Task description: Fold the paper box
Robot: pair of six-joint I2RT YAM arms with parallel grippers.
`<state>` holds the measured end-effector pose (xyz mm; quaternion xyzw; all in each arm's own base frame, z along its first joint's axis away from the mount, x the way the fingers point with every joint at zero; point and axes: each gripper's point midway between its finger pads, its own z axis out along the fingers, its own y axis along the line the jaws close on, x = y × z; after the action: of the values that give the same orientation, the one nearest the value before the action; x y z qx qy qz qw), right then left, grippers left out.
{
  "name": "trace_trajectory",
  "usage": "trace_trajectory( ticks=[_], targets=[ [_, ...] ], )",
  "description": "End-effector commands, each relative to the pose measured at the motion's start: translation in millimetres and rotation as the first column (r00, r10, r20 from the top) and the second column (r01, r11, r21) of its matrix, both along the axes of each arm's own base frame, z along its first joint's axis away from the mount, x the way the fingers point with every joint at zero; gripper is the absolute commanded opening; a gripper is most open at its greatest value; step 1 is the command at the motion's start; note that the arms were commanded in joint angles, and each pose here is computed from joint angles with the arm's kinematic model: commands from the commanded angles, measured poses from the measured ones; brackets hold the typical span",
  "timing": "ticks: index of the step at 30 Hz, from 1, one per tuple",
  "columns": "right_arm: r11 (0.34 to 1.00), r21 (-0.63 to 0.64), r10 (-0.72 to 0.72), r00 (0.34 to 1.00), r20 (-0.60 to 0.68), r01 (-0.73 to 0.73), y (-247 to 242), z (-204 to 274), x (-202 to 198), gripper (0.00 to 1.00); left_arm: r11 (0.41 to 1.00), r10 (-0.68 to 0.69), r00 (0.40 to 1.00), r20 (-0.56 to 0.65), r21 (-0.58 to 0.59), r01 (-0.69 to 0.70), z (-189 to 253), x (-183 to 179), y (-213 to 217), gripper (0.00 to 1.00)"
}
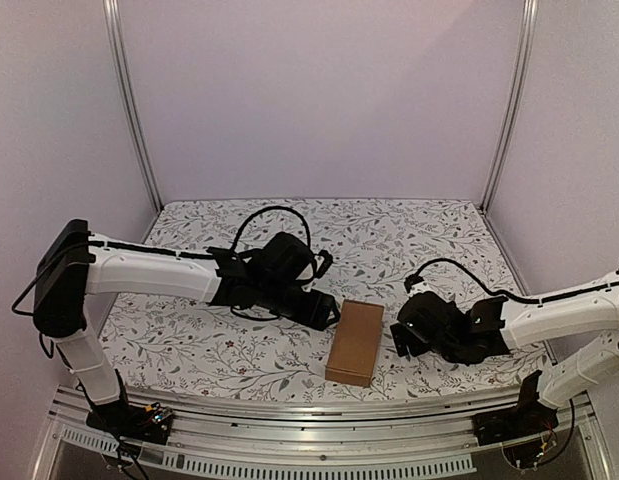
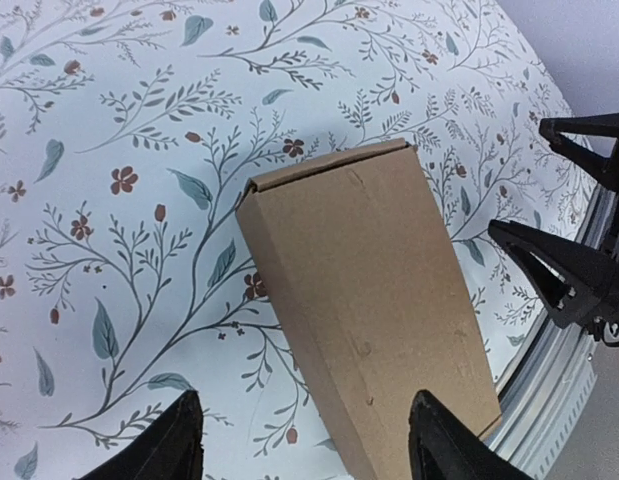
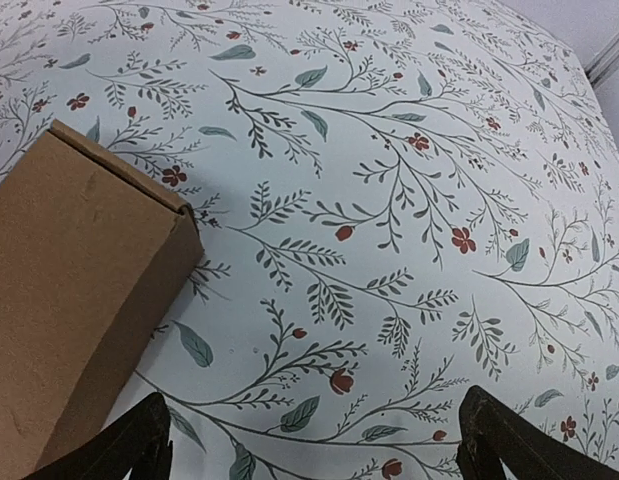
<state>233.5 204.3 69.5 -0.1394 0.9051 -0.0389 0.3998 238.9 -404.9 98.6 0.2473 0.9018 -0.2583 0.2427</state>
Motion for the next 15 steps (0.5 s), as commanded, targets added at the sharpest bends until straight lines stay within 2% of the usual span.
trace_trajectory(
  ticks=[1, 7, 15],
  targets=[
    [0.999, 0.033, 0.026, 1.000, -0.012, -0.026, -4.0, 14.3, -8.2, 0.99, 0.998, -0.049, 0.999, 0.002, -0.039, 0.049, 10.7, -5.9, -16.1, 0.69],
    [0.991, 0.123, 0.046, 0.998, 0.050, -0.052, -6.0, 50.0, -10.4, 0.99, 0.999, -0.042, 0.999, 0.020, -0.027, 0.043, 9.8, -5.3, -10.0, 0.70],
    [0.989, 0.141, 0.023, 0.992, 0.123, -0.040, -13.4, 88.5, -5.9, 0.99, 0.999, -0.015, 0.996, 0.085, 0.037, 0.012, 22.1, 1.1, 10.6, 0.82]
  ],
)
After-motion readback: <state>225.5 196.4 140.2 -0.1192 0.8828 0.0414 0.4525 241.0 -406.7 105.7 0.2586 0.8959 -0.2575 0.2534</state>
